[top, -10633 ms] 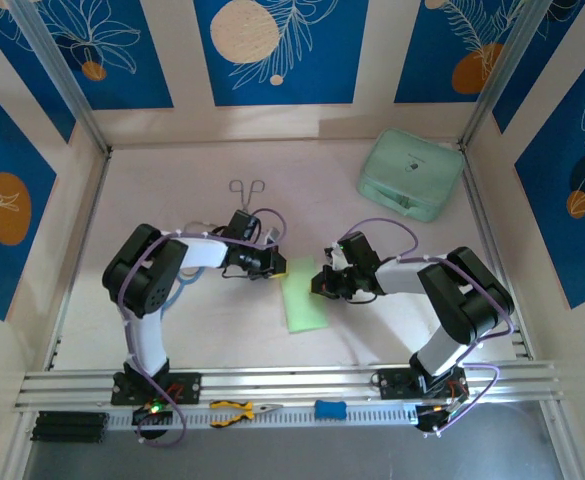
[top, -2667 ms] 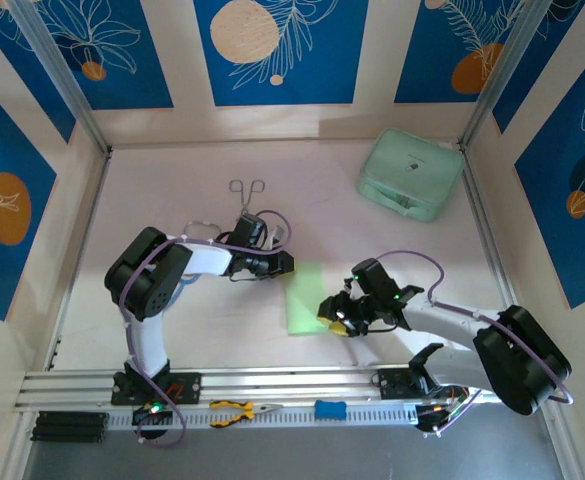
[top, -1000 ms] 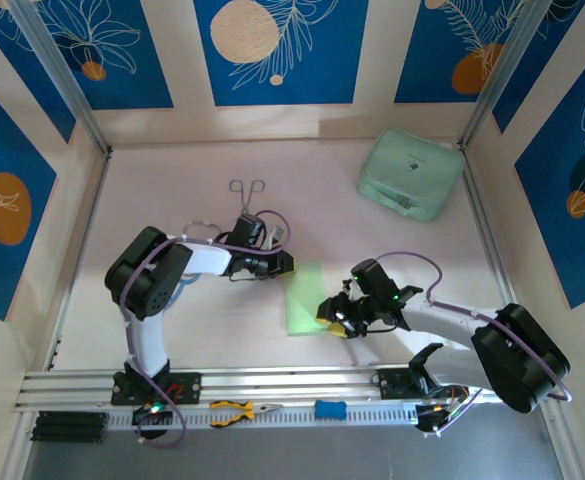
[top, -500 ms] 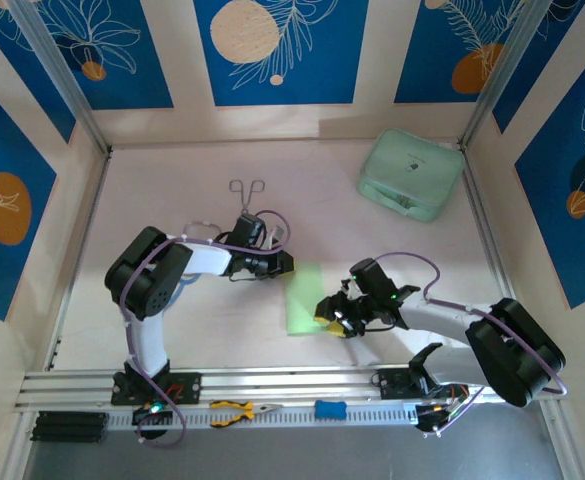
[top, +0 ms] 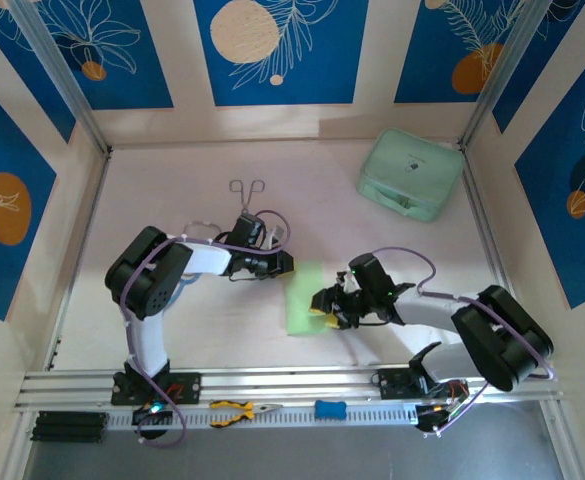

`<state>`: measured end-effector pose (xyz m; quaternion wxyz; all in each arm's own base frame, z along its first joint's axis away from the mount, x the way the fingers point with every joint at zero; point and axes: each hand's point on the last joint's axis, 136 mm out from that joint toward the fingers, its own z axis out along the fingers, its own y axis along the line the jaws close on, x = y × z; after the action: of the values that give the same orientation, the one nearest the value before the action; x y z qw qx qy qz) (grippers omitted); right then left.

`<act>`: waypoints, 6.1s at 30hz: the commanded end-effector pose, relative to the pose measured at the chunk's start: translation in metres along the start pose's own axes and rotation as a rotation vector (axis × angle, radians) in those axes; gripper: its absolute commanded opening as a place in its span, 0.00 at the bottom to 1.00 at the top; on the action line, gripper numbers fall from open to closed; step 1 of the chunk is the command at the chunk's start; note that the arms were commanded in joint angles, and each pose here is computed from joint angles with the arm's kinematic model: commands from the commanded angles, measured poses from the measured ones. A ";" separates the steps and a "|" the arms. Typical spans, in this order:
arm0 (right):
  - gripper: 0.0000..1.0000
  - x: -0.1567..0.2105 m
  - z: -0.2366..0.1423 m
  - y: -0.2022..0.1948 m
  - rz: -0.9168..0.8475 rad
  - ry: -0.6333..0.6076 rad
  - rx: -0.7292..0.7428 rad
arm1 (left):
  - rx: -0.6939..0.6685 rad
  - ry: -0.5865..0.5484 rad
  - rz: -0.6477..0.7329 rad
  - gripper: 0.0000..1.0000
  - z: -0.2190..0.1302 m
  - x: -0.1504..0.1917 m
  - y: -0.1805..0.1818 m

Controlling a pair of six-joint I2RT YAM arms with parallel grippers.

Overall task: Fold a paper plane with a square sheet of paper (pick it up from the middle)
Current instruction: Fold the triangle a second time at the center of the table.

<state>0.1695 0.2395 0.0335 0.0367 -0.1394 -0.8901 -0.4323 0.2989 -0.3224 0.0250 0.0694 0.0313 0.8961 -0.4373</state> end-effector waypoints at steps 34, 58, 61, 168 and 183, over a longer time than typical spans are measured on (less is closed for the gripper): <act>0.06 -0.065 0.000 0.010 -0.026 -0.144 -0.008 | -0.104 -0.152 0.298 0.48 -0.073 0.013 -0.053; 0.14 -0.076 -0.001 0.030 -0.121 -0.062 -0.040 | -0.307 -0.043 0.905 0.61 -0.029 0.112 -0.077; 0.14 -0.076 -0.002 0.030 -0.115 -0.063 -0.040 | -0.354 -0.021 0.984 0.63 -0.019 0.119 -0.079; 0.08 -0.023 -0.013 -0.006 -0.148 -0.135 0.007 | -0.100 0.037 0.537 0.01 0.004 0.100 -0.070; 0.05 -0.018 -0.012 -0.051 -0.088 -0.143 0.183 | -0.074 0.029 0.494 0.02 0.007 0.100 -0.063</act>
<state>0.1847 0.2095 0.0129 -0.0479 -0.1195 -0.9203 -0.3695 0.1939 -0.3685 0.0630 0.1765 0.2640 0.8770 -0.3607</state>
